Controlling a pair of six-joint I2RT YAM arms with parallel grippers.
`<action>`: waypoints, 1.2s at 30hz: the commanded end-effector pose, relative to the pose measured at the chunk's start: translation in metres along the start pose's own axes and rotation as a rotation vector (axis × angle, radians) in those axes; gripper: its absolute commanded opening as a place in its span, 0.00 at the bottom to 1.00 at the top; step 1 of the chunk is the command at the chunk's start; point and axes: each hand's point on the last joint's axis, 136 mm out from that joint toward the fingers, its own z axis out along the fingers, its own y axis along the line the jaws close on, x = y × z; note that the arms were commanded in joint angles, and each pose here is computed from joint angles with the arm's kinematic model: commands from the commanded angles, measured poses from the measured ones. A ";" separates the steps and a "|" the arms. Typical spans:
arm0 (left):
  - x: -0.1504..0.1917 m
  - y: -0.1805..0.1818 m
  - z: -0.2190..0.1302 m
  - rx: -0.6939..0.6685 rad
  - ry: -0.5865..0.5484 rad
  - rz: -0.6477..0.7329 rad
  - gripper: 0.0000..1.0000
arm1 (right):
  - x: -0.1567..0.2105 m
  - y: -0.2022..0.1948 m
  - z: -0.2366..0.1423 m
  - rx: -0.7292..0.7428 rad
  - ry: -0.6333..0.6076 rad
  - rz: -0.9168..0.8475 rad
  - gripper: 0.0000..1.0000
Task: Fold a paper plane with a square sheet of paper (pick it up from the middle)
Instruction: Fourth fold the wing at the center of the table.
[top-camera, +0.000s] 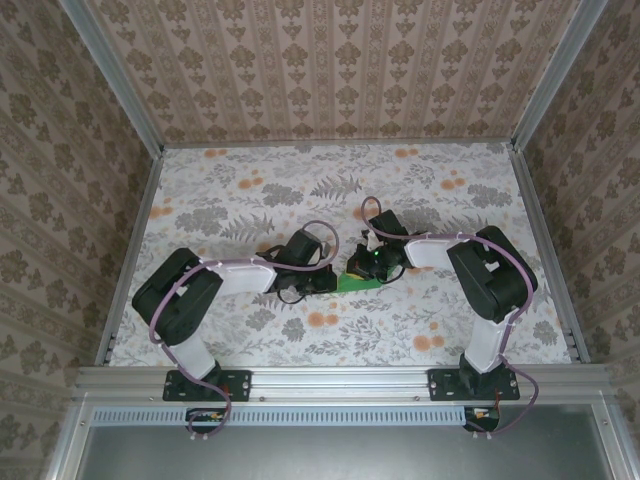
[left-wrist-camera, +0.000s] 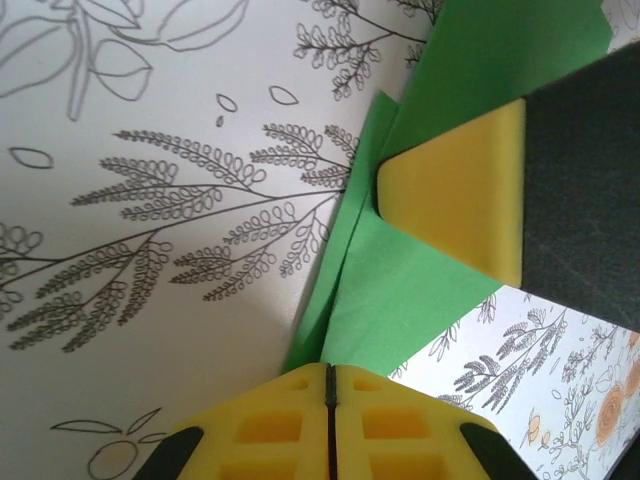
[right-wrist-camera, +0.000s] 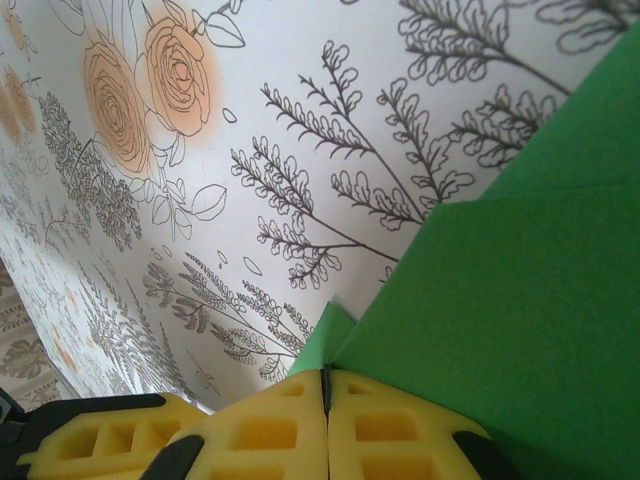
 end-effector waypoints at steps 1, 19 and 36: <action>0.002 0.007 0.003 0.001 0.006 -0.038 0.08 | 0.015 -0.058 0.010 0.180 0.033 0.102 0.08; -0.011 -0.024 -0.022 0.109 -0.061 -0.011 0.07 | 0.018 -0.064 0.010 0.198 0.042 0.109 0.08; 0.011 0.011 0.010 0.033 0.042 -0.128 0.04 | 0.022 -0.071 0.011 0.215 0.053 0.120 0.08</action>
